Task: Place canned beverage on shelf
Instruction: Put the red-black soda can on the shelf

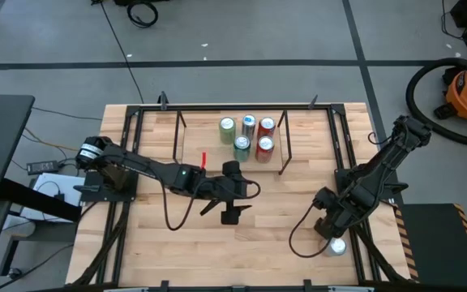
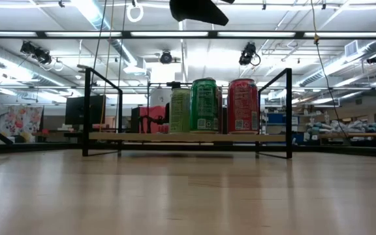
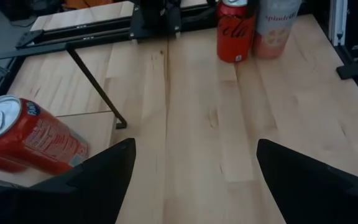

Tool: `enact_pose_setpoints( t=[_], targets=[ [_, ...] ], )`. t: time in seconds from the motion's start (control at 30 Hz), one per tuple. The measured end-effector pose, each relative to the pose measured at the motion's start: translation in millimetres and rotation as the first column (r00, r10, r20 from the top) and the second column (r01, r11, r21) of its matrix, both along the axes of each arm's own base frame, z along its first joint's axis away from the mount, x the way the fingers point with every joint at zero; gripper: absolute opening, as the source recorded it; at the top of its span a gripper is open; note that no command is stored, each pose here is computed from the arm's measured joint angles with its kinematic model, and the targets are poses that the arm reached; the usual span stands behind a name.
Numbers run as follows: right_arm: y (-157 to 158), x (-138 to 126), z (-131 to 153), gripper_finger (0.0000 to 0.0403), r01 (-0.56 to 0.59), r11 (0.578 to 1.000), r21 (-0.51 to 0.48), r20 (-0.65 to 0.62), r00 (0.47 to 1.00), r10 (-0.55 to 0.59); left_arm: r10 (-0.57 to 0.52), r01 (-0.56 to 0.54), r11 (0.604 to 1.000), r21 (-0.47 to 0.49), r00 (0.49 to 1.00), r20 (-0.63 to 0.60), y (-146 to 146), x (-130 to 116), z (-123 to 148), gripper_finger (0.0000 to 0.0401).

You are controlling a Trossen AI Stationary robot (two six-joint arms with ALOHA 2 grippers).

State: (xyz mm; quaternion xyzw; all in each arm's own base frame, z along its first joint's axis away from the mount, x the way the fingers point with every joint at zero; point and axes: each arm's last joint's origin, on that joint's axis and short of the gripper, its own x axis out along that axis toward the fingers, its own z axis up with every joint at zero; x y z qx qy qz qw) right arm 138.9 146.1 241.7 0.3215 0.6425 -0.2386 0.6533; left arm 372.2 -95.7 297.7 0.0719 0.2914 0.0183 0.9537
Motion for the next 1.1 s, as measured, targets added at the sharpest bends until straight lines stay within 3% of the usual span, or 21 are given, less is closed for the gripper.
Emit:
enact_pose_setpoints(
  t=[0.13, 0.43, 0.7, 1.1],
  targets=[
    [3, -1, -6, 0.0361, 0.019, 0.999, -0.037, -0.043, 0.999, -0.02, 0.021, -0.021, 1.0, -0.009, 1.0, -0.003, 6, 1, 0, 0.0347],
    [20, 9, -29, 0.0361, -0.037, 0.999, -0.021, -0.165, 0.986, 0.033, 0.031, -0.031, 0.999, -0.016, 0.999, -0.028, 6, 0, -2, 0.0347],
    [27, 6, -33, 0.0359, -0.068, 0.997, -0.031, -0.159, 0.985, 0.062, 0.028, -0.028, 0.999, -0.016, 0.999, -0.036, 4, -1, -3, 0.0347],
    [24, 9, -33, 0.0321, -0.075, 0.995, -0.06, -0.125, 0.99, 0.067, 0.029, -0.03, 0.999, -0.017, 0.999, -0.039, 4, -1, -3, 0.0347]
  ],
)
